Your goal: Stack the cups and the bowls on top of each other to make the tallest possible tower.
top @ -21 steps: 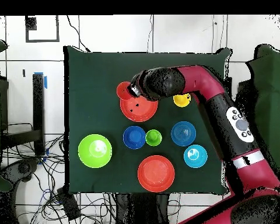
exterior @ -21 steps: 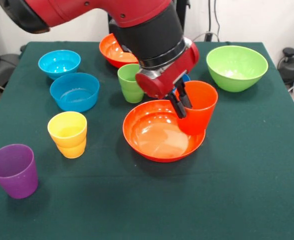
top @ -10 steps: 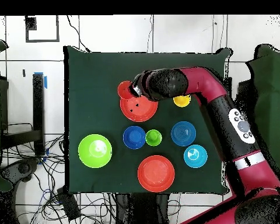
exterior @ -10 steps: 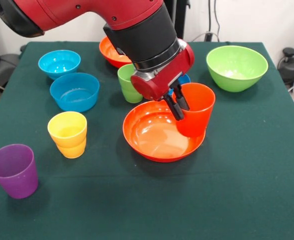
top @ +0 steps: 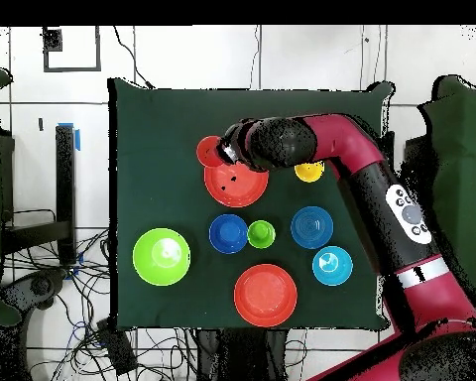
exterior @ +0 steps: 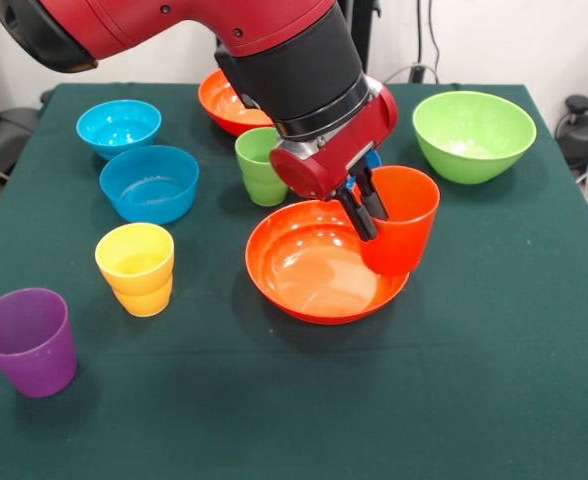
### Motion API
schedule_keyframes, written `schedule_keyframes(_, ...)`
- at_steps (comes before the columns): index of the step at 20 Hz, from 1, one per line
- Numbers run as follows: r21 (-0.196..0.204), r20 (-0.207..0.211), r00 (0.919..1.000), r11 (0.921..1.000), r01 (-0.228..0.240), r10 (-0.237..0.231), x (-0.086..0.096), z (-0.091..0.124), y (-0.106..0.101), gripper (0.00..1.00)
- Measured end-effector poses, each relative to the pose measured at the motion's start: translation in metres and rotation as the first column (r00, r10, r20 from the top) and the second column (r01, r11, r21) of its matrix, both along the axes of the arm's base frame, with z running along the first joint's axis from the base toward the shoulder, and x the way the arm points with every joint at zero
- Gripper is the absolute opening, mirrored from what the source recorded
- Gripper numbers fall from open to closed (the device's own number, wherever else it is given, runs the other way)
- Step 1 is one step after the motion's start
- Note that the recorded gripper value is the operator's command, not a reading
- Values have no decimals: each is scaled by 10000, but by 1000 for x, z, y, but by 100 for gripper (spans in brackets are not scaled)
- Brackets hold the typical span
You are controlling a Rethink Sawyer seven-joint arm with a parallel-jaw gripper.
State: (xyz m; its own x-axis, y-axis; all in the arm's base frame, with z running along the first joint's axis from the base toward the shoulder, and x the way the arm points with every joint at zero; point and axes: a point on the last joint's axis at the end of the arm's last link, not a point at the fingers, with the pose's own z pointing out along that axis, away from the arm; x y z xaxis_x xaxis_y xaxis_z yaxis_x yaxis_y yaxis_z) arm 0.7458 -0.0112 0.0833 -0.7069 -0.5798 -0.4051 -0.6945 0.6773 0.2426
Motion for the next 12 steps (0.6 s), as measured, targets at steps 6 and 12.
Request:
schedule_keyframes(6, -49, 367, 9993, 9999, 100, -99, 4, -1, 0, 0)
schedule_keyframes(12, -81, 445, 9990, 9999, 109, -106, 5, -2, 0, 0)
